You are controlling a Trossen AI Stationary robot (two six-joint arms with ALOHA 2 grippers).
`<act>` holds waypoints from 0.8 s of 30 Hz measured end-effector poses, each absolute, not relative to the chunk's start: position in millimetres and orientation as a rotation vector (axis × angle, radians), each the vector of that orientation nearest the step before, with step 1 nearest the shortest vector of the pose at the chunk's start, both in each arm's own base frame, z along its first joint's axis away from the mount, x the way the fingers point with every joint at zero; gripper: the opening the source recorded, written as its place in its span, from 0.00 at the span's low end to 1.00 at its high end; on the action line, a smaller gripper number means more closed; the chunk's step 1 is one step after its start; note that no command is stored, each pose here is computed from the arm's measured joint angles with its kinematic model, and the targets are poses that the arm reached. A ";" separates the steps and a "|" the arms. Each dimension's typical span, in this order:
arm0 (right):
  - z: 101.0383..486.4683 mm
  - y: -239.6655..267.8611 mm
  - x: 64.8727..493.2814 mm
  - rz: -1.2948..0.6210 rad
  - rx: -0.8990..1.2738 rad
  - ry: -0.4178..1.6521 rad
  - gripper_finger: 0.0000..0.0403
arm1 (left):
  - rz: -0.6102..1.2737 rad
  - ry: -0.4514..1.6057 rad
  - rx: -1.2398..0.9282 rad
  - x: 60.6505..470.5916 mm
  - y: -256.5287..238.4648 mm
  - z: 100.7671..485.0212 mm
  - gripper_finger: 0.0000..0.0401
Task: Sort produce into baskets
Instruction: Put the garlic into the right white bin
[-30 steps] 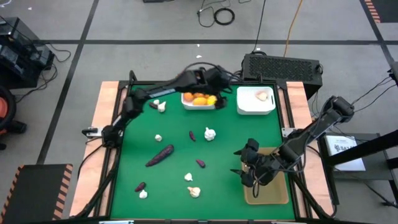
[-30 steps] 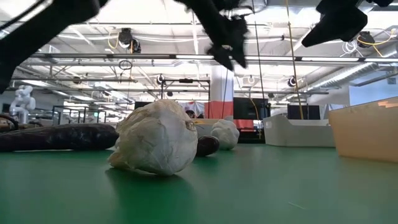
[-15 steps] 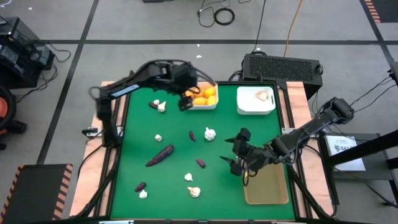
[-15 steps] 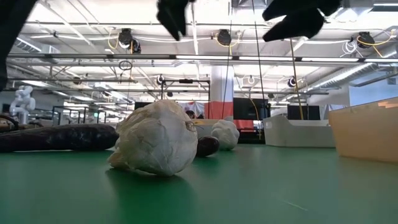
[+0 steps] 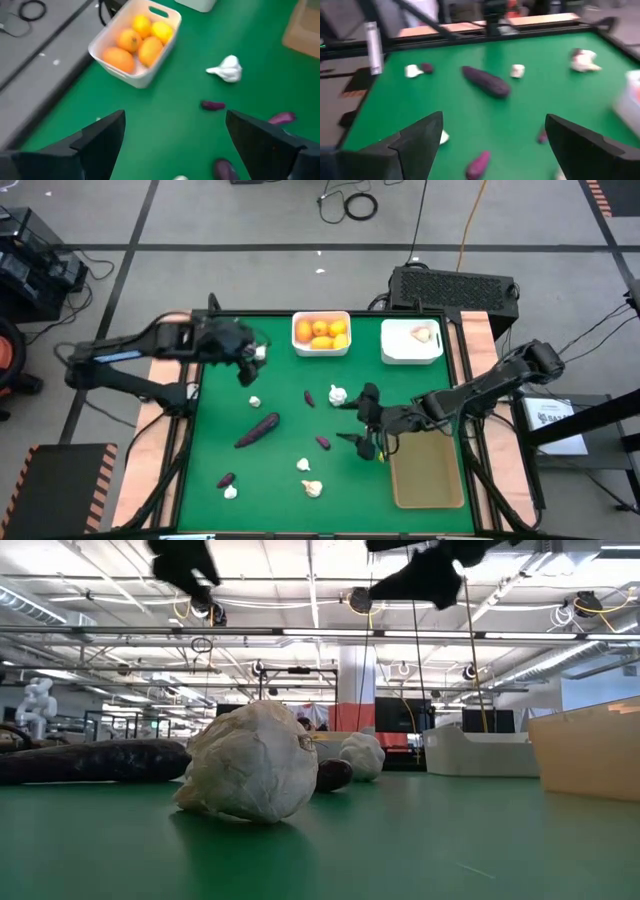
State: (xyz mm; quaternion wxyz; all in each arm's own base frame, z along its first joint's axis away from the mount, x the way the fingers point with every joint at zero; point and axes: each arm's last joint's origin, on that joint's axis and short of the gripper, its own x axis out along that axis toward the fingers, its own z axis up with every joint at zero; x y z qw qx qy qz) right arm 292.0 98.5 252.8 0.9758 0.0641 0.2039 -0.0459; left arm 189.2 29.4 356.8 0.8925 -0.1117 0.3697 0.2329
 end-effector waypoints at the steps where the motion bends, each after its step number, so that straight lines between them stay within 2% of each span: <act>1: 249.5 100.0 297.0 -0.066 0.123 0.412 0.85 | 0.478 0.740 -0.257 182.5 25.5 349.2 0.87; 6: 234.6 106.0 325.1 -0.040 0.079 0.428 0.85 | 0.504 0.628 -0.345 159.2 14.0 309.3 0.87; 12: 212.3 111.1 368.6 0.009 0.059 0.494 0.85 | 0.533 0.560 -0.369 150.5 12.7 279.0 0.87; 24: 162.1 132.0 427.7 0.212 0.016 0.596 0.85 | 0.546 0.513 -0.365 152.9 13.4 275.7 0.87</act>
